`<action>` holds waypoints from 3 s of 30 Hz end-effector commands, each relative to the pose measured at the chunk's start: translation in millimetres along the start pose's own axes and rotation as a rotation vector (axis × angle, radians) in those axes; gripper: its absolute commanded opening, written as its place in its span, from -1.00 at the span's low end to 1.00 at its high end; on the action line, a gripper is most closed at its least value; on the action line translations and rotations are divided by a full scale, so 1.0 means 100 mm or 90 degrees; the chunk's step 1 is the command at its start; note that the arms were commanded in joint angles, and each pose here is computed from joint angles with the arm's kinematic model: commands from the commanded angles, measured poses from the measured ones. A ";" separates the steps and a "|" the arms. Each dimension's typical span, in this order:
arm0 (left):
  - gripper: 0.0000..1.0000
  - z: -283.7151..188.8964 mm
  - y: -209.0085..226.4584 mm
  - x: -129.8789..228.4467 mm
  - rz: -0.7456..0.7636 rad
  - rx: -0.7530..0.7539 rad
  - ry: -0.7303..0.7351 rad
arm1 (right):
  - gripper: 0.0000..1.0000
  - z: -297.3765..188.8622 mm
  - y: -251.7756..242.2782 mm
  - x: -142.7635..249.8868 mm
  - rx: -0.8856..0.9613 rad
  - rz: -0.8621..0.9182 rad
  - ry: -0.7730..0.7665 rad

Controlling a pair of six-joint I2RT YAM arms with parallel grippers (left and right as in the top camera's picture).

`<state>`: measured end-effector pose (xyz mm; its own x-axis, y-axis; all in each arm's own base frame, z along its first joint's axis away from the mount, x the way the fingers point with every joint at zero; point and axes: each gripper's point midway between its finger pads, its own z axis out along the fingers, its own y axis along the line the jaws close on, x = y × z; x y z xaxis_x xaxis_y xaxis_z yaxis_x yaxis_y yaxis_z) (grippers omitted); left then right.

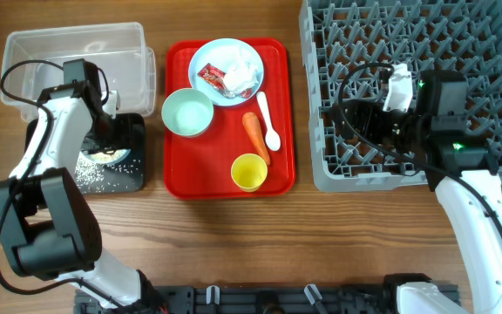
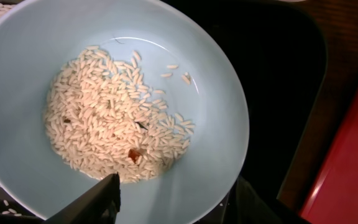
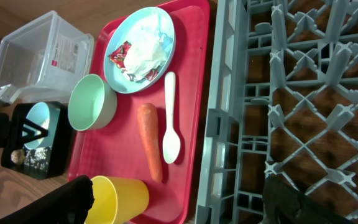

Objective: Sort waste into correct bins and load items into the dishwasher rack

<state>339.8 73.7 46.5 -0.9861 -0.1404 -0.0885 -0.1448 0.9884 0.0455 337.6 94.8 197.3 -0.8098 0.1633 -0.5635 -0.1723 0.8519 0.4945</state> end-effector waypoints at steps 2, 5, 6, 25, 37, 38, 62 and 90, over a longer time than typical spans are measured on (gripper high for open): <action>0.09 0.01 0.02 0.01 0.023 -0.011 0.002 | 0.79 0.02 -0.01 -0.01 0.006 -0.008 0.003; 0.04 0.01 0.03 0.04 0.024 -0.013 0.008 | 0.79 0.02 -0.01 -0.01 0.006 -0.008 0.003; 0.02 0.01 0.03 0.04 0.024 -0.015 0.008 | 0.79 0.02 -0.01 -0.01 0.006 -0.008 0.003; -0.24 0.30 0.02 -0.07 0.057 -0.012 0.013 | 0.79 0.02 -0.01 -0.02 0.006 -0.010 0.000; -0.76 0.38 0.02 -0.05 0.050 -0.011 0.024 | 0.79 0.02 -0.05 -0.05 0.021 -0.010 -0.007; -0.76 0.38 0.02 -0.05 0.050 -0.011 0.025 | 0.79 0.02 -0.05 -0.06 0.020 -0.010 -0.009; -0.92 -0.09 0.03 -0.11 -0.016 -0.009 0.019 | 0.79 0.02 -0.02 -0.18 0.013 -0.029 -0.040; -0.92 -1.33 -0.10 -0.22 -0.095 0.523 -0.191 | 0.79 0.02 -0.02 -0.19 0.012 -0.028 -0.042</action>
<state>348.4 58.4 148.3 -0.9218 -0.3330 -0.1988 -0.1736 0.8127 -0.5562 351.5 91.3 207.4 -0.7614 0.1652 -0.6269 -0.1954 0.8636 0.4648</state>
